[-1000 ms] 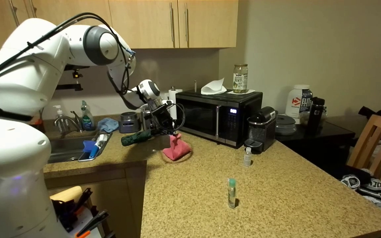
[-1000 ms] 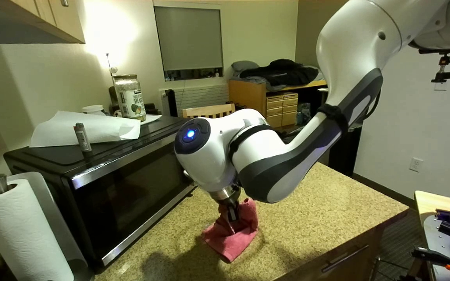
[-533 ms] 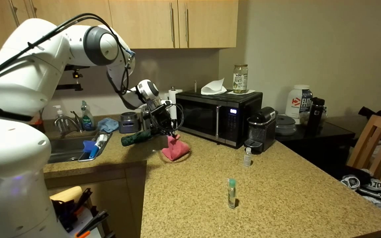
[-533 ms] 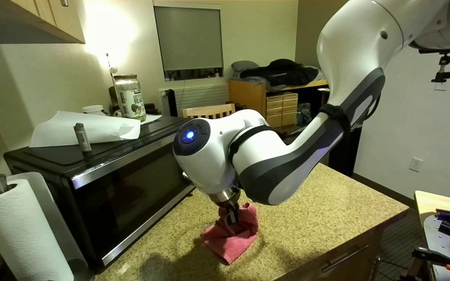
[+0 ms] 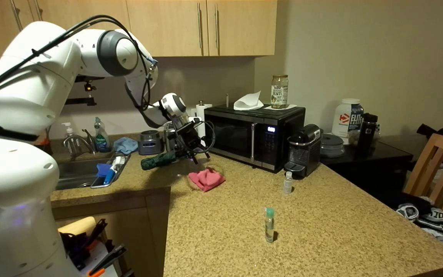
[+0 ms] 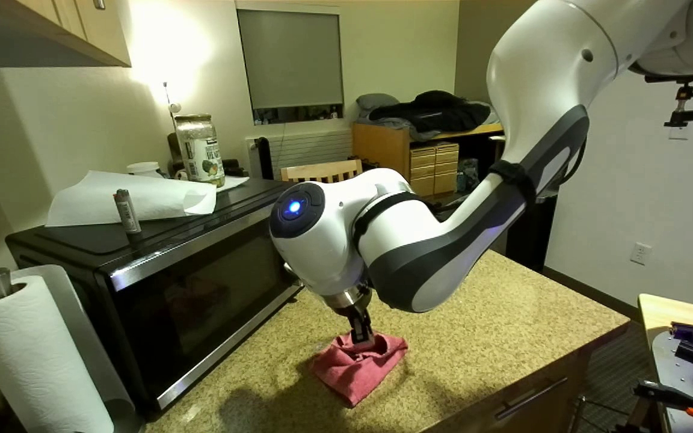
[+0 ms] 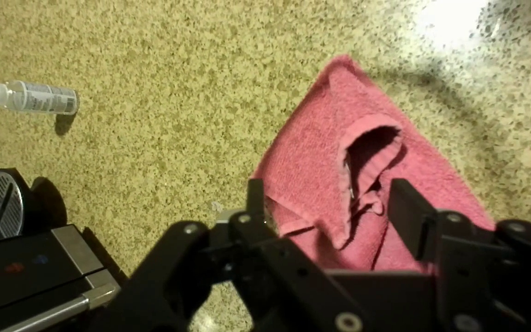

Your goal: Fold the pink towel in half from right to left

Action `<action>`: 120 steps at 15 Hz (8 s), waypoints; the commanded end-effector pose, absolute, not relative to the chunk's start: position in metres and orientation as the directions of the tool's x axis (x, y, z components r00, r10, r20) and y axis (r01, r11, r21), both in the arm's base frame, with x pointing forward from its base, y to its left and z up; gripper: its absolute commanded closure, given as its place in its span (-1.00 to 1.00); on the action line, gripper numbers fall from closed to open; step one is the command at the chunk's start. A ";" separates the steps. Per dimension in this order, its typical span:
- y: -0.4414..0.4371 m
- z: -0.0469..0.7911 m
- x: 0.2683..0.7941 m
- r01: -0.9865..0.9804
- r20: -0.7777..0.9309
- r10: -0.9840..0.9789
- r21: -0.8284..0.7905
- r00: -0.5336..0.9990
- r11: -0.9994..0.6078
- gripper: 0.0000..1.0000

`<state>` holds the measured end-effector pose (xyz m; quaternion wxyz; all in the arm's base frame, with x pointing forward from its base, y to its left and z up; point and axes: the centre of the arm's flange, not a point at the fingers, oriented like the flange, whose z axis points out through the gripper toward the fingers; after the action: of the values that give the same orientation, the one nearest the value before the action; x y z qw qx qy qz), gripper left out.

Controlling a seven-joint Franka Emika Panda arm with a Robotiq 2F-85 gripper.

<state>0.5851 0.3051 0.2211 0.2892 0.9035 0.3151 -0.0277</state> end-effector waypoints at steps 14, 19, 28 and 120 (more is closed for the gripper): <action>0.090 0.294 0.612 0.118 -0.226 0.118 -0.015 0.967 -0.993 -1.00; 0.066 0.305 0.615 0.102 -0.191 0.150 -0.239 0.970 -0.966 -1.00; 0.078 0.290 0.604 0.217 -0.189 0.298 -0.360 0.936 -0.908 -1.00; 0.173 0.176 0.611 0.284 -0.240 0.319 -0.169 0.917 -0.944 -0.33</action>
<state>0.6160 0.1751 0.1767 -0.0651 0.9768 0.1514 -0.1371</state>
